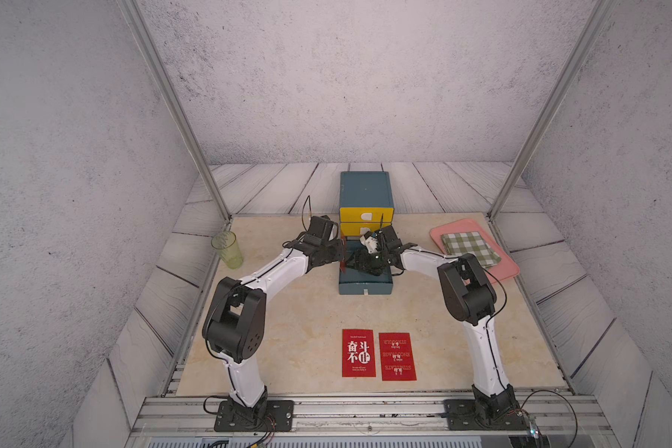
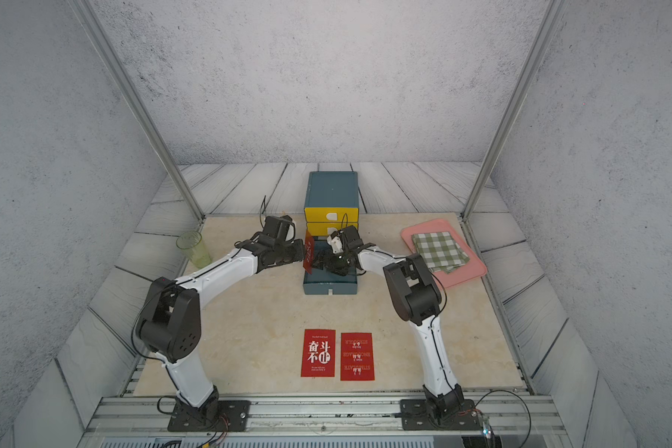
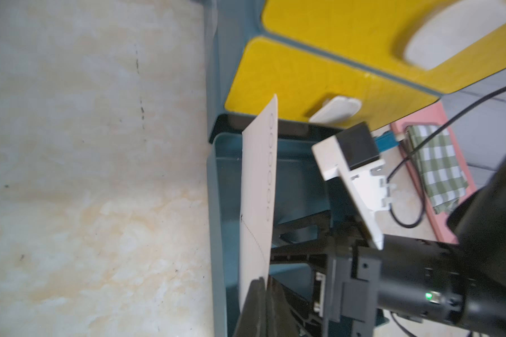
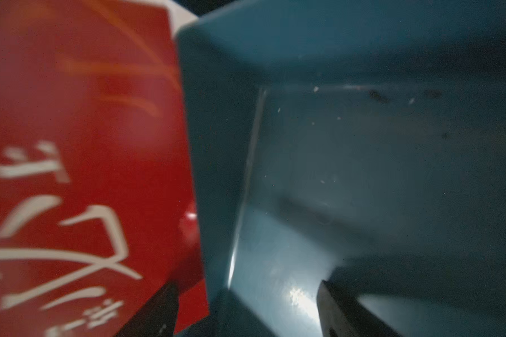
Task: Take the postcards out of the drawer
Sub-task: Pick up the postcard from the drawer, then place the postcard at the center of the board.
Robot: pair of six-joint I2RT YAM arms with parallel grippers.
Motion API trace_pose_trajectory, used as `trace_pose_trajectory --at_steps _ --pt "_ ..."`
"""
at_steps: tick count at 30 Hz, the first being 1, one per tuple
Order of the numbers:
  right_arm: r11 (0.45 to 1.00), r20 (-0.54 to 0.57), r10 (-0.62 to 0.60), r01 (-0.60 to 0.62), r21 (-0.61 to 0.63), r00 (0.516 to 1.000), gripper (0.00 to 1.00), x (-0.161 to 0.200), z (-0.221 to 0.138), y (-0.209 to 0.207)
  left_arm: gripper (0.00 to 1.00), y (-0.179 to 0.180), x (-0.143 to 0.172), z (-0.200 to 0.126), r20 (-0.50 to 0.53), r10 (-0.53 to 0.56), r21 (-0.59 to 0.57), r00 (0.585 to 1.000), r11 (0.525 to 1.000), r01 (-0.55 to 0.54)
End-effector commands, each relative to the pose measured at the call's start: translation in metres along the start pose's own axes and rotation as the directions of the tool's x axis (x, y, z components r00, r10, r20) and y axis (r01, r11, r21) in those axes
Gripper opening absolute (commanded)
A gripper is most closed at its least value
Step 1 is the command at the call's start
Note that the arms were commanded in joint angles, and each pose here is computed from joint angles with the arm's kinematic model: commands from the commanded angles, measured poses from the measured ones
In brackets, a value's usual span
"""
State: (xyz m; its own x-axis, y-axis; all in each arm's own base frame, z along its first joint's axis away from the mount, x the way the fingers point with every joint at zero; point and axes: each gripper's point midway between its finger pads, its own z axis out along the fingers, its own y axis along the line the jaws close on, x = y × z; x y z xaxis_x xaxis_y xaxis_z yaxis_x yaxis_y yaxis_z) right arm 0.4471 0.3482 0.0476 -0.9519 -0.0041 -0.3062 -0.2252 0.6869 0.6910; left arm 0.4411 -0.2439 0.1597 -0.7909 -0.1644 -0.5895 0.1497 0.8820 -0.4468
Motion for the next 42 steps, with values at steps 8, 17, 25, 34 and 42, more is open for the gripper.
trace_pose_trajectory --at_steps 8,17,25,34,42 --pt "0.975 -0.036 0.015 -0.006 0.223 0.999 0.80 0.019 -0.032 -0.025 0.00 0.015 -0.004 -0.058 0.087 -0.030 -0.029 0.996 0.999 0.033" --pt "0.970 -0.013 -0.023 0.025 0.242 1.000 0.79 0.015 -0.065 -0.005 0.00 0.031 0.041 -0.090 0.006 -0.072 -0.025 0.997 0.997 0.072" --pt "0.952 0.070 -0.107 0.082 0.294 0.992 0.79 0.014 -0.130 0.024 0.00 0.051 0.112 -0.113 -0.134 -0.113 -0.034 0.985 0.993 0.109" --pt "0.950 0.107 -0.136 0.099 0.296 0.985 0.79 0.035 -0.167 0.035 0.00 0.068 0.192 -0.126 -0.313 -0.207 -0.047 0.927 0.978 0.202" --pt "0.950 0.089 -0.115 0.083 0.300 0.989 0.80 0.068 -0.172 0.018 0.00 0.075 0.253 -0.123 -0.422 -0.237 -0.122 0.875 0.971 0.204"
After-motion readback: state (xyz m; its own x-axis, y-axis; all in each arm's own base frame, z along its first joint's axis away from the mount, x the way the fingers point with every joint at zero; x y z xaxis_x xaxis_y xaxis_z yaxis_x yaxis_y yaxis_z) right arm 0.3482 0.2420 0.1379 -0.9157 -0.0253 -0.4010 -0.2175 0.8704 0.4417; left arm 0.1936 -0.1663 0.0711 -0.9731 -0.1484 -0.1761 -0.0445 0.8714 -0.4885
